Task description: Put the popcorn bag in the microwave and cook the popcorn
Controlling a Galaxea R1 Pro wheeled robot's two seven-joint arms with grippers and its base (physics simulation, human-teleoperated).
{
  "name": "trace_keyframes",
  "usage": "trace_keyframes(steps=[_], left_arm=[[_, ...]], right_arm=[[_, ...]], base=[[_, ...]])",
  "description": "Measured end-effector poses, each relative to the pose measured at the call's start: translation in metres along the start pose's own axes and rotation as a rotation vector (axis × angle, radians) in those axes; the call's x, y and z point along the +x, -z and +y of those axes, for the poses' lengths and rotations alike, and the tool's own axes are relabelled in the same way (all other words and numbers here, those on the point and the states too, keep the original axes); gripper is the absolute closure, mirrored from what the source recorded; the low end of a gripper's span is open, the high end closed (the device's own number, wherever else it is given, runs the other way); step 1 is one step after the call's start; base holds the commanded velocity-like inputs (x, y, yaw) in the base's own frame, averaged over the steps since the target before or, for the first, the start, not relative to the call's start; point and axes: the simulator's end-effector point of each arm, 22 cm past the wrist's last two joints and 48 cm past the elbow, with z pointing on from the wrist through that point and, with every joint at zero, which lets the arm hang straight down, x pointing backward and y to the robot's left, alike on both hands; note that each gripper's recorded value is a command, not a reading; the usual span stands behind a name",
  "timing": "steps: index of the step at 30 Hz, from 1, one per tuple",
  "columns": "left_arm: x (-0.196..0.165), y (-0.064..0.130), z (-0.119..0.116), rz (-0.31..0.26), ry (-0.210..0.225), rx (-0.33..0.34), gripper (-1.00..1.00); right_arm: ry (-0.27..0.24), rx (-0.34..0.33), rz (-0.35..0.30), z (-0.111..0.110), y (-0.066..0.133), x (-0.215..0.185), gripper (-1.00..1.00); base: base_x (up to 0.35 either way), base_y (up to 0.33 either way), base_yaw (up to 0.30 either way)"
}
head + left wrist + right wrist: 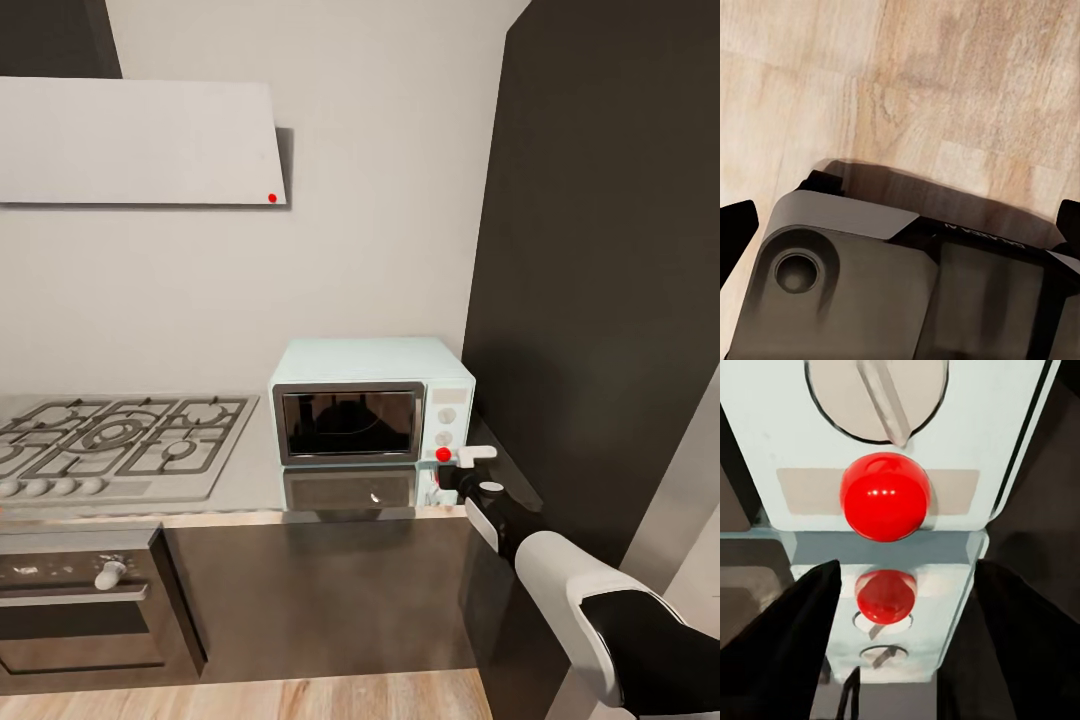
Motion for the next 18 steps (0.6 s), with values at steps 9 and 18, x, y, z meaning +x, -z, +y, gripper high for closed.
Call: trace_keyframes(steps=[9, 18], left_arm=[[0.0000, 0.0000, 0.0000, 0.000, 0.000, 0.000, -1.00], [0.0000, 0.0000, 0.0001, 0.000, 0.002, 0.000, -1.00]], right_arm=[[0.000, 0.004, -0.006, -0.0007, 0.0000, -0.0031, 1.00], [-0.003, 0.001, -0.018, 0.0034, 0.0003, -0.0081, 1.00]], base=[[0.000, 0.000, 0.000], [0.000, 0.000, 0.000]])
